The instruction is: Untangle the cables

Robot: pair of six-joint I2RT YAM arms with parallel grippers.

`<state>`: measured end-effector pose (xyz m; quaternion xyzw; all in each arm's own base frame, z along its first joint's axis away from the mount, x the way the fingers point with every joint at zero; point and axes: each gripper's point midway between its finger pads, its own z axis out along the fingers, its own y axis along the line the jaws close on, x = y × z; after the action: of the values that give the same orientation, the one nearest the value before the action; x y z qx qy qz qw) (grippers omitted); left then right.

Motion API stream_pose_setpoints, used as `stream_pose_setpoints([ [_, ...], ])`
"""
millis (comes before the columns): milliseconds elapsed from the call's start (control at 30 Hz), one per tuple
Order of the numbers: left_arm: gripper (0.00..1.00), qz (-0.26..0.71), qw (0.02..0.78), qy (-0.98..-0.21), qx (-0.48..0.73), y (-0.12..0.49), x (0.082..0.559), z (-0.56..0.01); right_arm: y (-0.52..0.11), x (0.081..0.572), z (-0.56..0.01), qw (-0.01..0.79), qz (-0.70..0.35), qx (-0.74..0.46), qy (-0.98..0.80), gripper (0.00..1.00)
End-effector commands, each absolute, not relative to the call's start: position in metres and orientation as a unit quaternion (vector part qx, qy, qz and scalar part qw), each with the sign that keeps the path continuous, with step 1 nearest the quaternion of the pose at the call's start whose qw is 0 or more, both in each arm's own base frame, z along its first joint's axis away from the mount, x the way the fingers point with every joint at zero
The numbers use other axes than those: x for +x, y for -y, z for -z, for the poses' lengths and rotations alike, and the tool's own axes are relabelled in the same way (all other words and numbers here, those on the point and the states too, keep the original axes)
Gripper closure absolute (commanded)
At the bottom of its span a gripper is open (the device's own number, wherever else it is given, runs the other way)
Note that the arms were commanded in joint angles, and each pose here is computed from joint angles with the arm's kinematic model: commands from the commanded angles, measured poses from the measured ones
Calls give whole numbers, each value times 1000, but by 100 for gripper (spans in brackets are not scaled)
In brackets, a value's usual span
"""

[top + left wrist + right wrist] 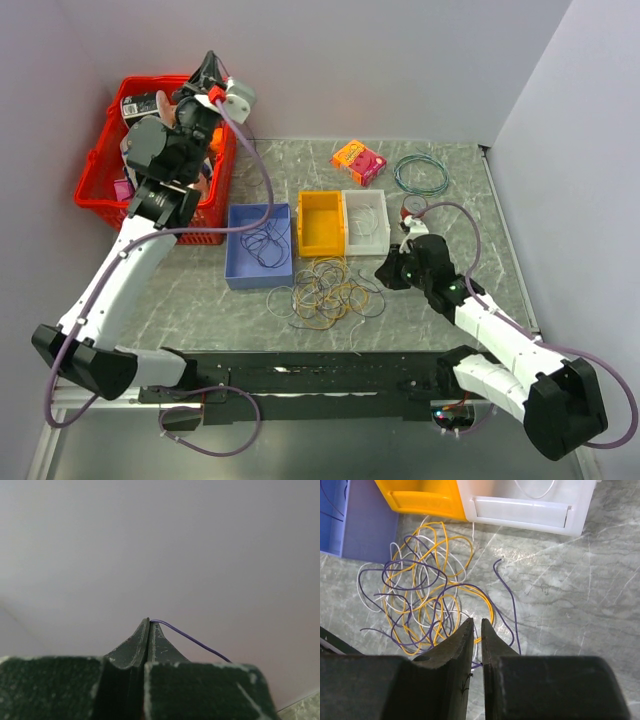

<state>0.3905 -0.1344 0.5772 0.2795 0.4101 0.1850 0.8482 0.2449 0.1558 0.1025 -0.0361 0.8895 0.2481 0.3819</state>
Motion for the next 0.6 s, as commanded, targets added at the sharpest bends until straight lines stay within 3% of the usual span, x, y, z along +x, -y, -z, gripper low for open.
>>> stream_pose_setpoints([
  [0, 99, -160, 859, -410, 261, 123, 370, -584, -159, 249, -104, 387, -255, -41, -885, 82],
  [567, 99, -107, 745, -566, 337, 127, 402, -391, -157, 243, -102, 378, -251, -48, -890, 76],
])
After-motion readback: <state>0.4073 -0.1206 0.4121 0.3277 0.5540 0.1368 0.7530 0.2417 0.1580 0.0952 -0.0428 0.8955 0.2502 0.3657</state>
